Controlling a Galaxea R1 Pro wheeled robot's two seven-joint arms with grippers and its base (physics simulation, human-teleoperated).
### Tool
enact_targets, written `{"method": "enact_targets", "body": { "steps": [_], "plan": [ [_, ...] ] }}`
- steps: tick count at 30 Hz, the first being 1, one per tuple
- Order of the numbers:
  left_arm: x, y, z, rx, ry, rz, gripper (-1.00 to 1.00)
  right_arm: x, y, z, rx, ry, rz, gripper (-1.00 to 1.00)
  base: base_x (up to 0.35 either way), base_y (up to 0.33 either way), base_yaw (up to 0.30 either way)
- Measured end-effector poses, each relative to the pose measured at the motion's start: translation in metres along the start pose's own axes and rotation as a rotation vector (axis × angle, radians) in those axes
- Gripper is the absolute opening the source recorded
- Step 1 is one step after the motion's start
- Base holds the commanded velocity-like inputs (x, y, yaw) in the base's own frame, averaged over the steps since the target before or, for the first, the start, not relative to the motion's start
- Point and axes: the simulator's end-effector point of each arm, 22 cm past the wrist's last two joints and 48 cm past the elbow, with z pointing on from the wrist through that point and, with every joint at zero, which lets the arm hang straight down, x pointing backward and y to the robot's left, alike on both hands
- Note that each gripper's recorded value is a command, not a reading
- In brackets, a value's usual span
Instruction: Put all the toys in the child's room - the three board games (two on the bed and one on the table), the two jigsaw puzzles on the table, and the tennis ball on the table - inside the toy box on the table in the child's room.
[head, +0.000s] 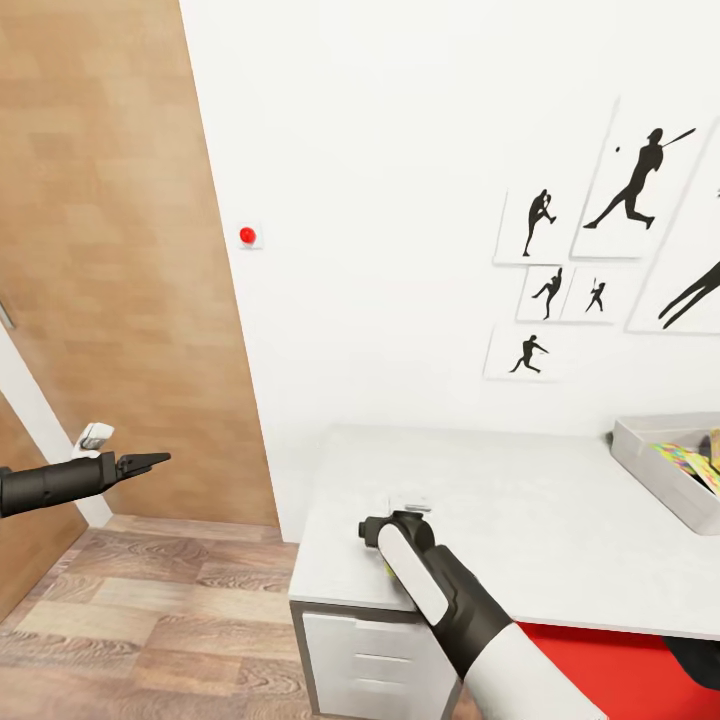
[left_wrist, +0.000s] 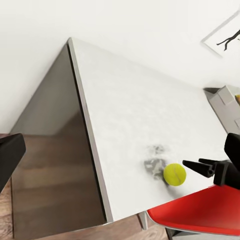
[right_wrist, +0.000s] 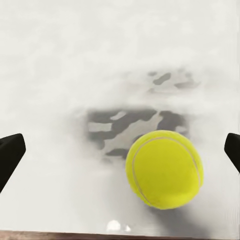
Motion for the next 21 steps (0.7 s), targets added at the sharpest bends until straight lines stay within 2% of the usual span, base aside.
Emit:
{"method": "enact_targets", "body": {
  "steps": [8,21],
  "plan": [
    [0.0,0.0,0.0,0.0,0.0,0.0,1.0,0.01,-0.02,0.018,0.056,0.06,0.002,1.0,0.0,0.0,0.0],
    [0.0,0.0,0.0,0.0,0.0,0.0,1.0,0.013,-0.025,0.021,0.066,0.076,0.005,1.0,0.0,0.0,0.0]
  ]
}}
